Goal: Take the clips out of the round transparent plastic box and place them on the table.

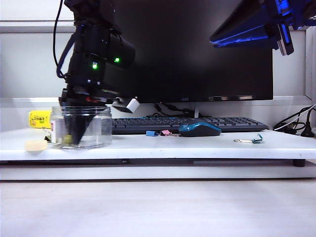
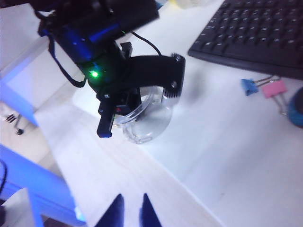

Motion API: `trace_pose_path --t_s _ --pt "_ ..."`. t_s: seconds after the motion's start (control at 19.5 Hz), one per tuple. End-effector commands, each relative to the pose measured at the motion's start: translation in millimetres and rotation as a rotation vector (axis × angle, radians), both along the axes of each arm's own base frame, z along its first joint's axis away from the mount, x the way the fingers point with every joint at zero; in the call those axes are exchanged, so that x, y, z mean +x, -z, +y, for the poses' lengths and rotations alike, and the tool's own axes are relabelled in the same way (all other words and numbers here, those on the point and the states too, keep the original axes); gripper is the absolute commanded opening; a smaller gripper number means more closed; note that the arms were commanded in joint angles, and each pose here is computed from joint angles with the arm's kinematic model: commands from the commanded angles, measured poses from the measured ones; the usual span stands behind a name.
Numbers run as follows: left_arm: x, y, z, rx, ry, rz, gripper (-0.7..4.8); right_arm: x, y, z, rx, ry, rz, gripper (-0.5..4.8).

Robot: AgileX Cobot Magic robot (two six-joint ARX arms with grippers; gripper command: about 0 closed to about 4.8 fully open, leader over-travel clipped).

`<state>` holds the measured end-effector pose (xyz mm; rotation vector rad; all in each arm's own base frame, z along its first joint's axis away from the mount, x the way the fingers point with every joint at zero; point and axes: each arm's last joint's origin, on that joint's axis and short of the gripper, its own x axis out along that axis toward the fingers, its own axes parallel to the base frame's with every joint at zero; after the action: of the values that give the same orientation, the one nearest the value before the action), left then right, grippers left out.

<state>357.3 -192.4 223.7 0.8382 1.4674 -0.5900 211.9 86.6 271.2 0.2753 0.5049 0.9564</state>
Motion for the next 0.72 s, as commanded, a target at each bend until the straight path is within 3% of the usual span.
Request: trace_pose_path --t_s 0.05,0.31,0.51,0.72 --pt "11 10 -8 -0.086 0.001 -0.064 0.58 1 -3 0 0.001 0.011 -0.035 0.53" --pt "17 6 -14 -0.190 -0.015 -0.100 0.58 1 -4 0 -0.003 0.027 -0.044 0.53" --pt "21 -22 -20 -0.293 -0.054 -0.124 0.58 1 -4 0 -0.005 0.031 -0.043 0.53" --pt "19 -51 -19 -0.309 -0.070 -0.139 0.58 1 -4 0 -0.004 0.031 -0.044 0.53"
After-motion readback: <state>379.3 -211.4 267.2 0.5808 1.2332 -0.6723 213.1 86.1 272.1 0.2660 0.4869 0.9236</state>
